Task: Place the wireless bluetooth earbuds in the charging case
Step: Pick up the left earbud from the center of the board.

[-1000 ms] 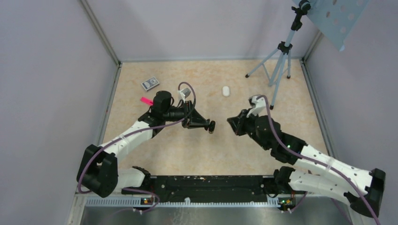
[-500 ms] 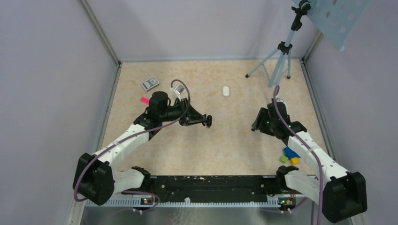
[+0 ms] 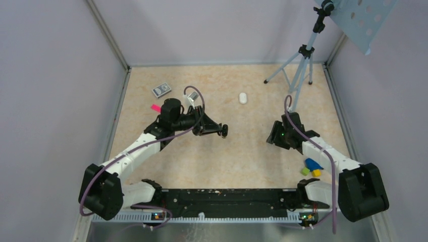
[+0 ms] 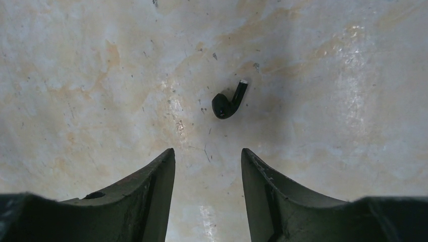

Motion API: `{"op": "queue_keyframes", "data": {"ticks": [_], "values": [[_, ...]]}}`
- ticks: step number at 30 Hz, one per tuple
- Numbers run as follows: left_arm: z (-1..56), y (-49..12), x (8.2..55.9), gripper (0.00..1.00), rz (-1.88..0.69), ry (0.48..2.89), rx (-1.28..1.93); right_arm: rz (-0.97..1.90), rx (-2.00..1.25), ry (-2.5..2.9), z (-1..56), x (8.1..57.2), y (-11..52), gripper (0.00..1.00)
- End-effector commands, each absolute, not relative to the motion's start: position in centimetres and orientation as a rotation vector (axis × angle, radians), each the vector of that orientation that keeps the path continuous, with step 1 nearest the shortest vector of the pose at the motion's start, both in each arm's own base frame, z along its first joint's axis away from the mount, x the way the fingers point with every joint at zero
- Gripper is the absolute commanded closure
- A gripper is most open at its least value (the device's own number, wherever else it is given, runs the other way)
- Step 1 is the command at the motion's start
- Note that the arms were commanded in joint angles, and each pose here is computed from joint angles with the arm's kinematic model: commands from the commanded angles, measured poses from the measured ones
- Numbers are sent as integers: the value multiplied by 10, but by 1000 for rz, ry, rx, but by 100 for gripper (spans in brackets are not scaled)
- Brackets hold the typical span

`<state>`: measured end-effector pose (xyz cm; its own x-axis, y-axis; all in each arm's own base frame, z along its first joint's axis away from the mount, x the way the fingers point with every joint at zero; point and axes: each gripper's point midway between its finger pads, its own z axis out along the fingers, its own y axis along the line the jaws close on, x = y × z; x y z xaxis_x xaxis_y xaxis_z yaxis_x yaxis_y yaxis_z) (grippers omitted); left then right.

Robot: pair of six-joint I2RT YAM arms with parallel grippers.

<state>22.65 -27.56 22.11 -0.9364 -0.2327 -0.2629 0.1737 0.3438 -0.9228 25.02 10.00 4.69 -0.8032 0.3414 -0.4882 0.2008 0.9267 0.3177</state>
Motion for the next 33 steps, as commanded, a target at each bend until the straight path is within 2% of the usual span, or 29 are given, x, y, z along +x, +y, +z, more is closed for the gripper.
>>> {"op": "queue_keyframes", "data": {"ticks": [1, 18, 24, 27, 29, 33], "values": [[225, -276, 230, 100, -1627, 2236, -30, 426, 353, 2483, 48, 262, 112, 49], [225, -277, 229, 100, -1637, 2235, -24, 449, 316, 2477, 36, 298, 126, 48], [231, -278, 230, 100, -1636, 2220, -13, 533, 198, 2432, 60, 323, 145, 48], [232, -277, 230, 100, -1630, 2216, -13, 562, 132, 2383, 85, 324, 149, 51], [233, -276, 231, 100, -1616, 2206, -3, 529, 130, 2333, 100, 321, 141, 52], [233, -274, 231, 100, -1605, 2204, -5, 332, 124, 2367, 94, 314, 113, 53]]}}
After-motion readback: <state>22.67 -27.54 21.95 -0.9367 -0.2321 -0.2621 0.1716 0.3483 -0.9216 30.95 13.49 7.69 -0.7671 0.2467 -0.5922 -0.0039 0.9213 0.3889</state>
